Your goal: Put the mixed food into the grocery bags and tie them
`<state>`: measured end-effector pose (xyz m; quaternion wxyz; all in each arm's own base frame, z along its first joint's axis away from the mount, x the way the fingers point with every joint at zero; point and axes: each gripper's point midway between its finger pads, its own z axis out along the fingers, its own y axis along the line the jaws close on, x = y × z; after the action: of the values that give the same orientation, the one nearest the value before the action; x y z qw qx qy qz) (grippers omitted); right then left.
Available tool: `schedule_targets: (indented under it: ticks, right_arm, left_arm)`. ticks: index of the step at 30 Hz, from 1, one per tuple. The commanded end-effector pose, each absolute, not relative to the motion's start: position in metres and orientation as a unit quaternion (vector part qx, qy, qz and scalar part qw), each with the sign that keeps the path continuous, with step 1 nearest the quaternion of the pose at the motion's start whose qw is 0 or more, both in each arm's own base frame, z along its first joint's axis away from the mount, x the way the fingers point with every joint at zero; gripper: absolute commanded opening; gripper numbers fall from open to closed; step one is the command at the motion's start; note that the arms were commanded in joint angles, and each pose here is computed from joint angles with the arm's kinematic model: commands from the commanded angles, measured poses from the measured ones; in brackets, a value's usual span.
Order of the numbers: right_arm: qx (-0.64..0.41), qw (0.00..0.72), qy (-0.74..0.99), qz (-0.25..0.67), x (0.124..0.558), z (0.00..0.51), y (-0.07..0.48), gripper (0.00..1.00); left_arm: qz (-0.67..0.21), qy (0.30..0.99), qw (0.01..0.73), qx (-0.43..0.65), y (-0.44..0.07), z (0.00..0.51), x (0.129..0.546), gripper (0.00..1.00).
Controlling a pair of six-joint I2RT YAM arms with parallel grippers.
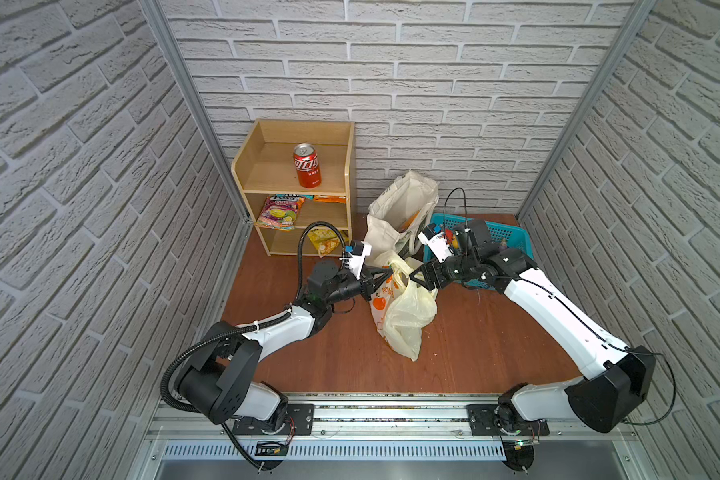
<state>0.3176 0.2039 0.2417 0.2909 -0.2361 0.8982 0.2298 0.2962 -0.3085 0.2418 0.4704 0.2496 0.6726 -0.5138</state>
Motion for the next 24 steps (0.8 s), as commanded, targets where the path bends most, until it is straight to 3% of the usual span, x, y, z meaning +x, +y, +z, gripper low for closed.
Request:
schedule_targets:
  ticks: [1, 13, 24]
  right_arm:
    - [-0.255, 0.295, 0.889, 0.239, 0.318, 0.247, 0.214, 0.69]
    - [-0.26, 0.257, 0.886, 0.285, 0.31, 0.227, 0.237, 0.65]
    - [-0.24, 0.279, 0.877, 0.309, 0.303, 0.25, 0.238, 0.72]
  left_arm:
    - [-0.517, 0.647, 0.491, 0.271, -0.314, 0.259, 0.296, 0.0]
    - [-0.52, 0.647, 0.485, 0.276, -0.317, 0.257, 0.297, 0.0]
    - [-0.516, 0.651, 0.485, 0.274, -0.317, 0.254, 0.297, 0.0]
